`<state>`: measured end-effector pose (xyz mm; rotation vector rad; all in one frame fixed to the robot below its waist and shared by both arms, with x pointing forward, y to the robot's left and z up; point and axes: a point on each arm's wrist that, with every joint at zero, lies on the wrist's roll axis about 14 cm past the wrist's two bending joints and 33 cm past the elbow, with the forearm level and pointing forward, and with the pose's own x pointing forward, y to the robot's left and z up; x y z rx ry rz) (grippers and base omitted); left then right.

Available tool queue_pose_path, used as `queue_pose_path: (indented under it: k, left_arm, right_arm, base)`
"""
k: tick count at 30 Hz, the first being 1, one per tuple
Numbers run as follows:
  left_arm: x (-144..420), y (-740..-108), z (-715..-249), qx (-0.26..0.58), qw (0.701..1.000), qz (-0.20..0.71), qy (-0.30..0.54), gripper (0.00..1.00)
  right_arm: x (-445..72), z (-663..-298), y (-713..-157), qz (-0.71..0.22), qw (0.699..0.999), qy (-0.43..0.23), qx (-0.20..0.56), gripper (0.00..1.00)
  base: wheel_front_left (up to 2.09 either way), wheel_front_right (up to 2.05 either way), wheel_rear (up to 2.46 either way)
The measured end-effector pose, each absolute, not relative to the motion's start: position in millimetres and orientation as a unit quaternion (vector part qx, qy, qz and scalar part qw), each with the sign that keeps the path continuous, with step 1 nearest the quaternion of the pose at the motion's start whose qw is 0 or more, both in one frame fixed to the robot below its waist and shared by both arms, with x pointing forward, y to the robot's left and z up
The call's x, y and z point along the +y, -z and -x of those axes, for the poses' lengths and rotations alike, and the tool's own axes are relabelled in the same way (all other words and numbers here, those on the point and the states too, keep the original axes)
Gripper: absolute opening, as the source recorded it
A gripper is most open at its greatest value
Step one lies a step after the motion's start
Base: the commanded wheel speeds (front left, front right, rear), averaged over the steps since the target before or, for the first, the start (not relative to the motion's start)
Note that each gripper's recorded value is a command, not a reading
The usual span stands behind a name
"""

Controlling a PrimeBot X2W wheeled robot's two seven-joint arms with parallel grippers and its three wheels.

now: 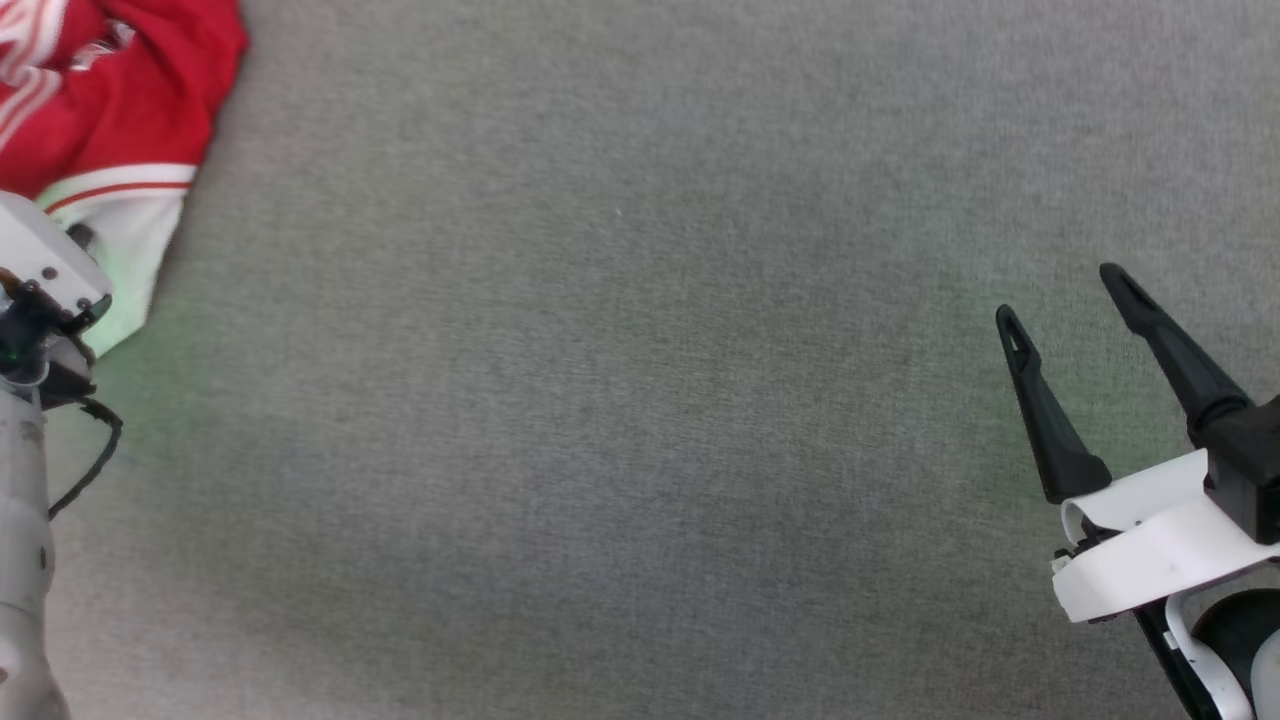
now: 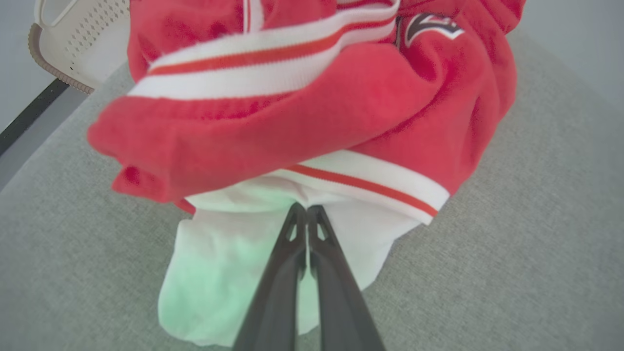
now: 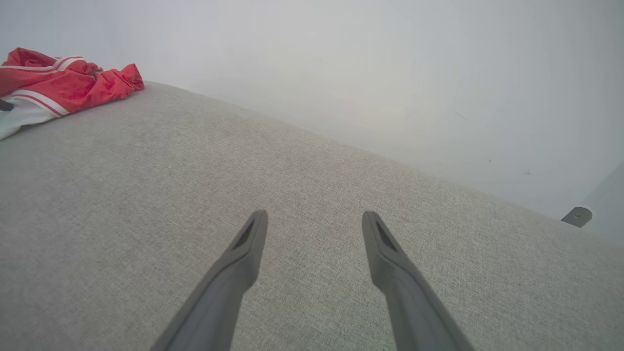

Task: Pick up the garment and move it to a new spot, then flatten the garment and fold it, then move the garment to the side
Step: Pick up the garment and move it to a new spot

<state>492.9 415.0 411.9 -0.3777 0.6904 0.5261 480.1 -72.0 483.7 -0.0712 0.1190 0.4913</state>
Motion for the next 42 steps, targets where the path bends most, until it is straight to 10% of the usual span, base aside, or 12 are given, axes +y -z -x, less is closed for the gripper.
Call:
queue_pose_path:
  k: [42]
  left_arm:
    - [349,-768,-415,-0.061,0.997,0.004,-0.049,0.0]
  right_arm:
    - [-64,-381,-606,0.015,0.969,-0.227,-0.095,1.0]
  base:
    - [0.0,0.0,0.0]
